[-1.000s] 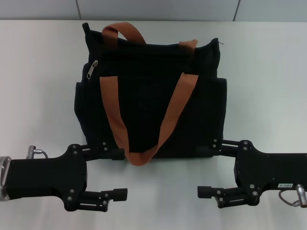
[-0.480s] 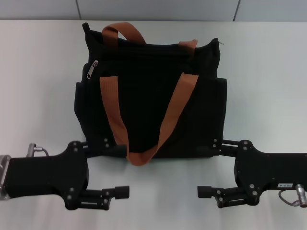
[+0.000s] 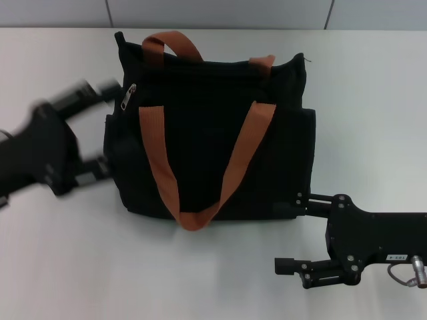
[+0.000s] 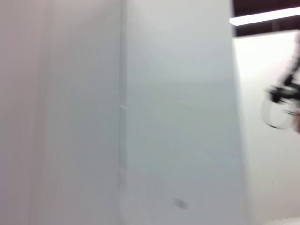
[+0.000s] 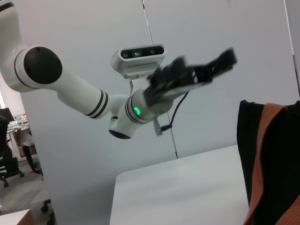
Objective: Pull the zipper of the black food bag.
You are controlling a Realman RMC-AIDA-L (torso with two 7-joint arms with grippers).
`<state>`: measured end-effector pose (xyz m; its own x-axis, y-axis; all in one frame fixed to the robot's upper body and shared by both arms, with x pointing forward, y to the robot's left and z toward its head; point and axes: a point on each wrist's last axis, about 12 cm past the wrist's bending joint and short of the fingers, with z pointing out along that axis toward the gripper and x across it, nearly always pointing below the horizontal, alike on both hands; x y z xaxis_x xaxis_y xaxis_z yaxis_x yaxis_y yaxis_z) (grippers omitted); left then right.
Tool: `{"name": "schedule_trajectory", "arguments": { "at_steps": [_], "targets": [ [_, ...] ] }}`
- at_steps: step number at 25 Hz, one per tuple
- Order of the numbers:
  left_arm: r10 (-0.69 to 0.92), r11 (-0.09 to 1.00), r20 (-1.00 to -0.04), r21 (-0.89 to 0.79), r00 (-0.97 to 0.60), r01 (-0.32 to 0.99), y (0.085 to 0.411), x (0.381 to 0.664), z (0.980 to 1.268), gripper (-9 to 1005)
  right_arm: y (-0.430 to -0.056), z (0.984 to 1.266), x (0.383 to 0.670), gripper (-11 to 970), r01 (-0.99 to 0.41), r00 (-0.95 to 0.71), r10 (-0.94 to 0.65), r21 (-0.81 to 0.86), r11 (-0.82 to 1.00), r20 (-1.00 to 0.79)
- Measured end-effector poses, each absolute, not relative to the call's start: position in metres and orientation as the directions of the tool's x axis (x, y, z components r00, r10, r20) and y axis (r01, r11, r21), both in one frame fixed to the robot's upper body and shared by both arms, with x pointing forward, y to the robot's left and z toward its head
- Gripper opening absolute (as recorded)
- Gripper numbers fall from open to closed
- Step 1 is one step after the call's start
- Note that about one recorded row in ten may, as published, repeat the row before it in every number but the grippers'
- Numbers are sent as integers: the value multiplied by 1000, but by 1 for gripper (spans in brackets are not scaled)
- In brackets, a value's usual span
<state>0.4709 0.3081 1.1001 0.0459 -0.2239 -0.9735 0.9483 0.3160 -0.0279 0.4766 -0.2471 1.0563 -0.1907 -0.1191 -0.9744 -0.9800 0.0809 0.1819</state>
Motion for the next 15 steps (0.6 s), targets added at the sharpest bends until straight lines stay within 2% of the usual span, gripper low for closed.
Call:
{"name": "schedule_trajectory", "arguments": {
  "at_steps": [4, 7, 9, 15],
  "targets": [
    [-238, 443, -967, -28, 88, 896, 331, 479, 1108, 819, -247, 1057, 477, 819, -980, -190, -116, 182, 78, -975],
    [-196, 477, -978, -31, 71, 879, 342, 486, 1111, 819, -247, 1057, 477, 819, -980, -190, -115, 182, 76, -975],
    [-108, 486, -994, -29, 28, 873, 355, 496, 1113, 819, -247, 1057, 477, 818, -980, -189, -115, 182, 76, -975],
    [14, 471, -999, -30, -41, 882, 366, 504, 1118, 818, -245, 1059, 479, 817, -981, -189, -115, 182, 70, -975]
  ]
}}
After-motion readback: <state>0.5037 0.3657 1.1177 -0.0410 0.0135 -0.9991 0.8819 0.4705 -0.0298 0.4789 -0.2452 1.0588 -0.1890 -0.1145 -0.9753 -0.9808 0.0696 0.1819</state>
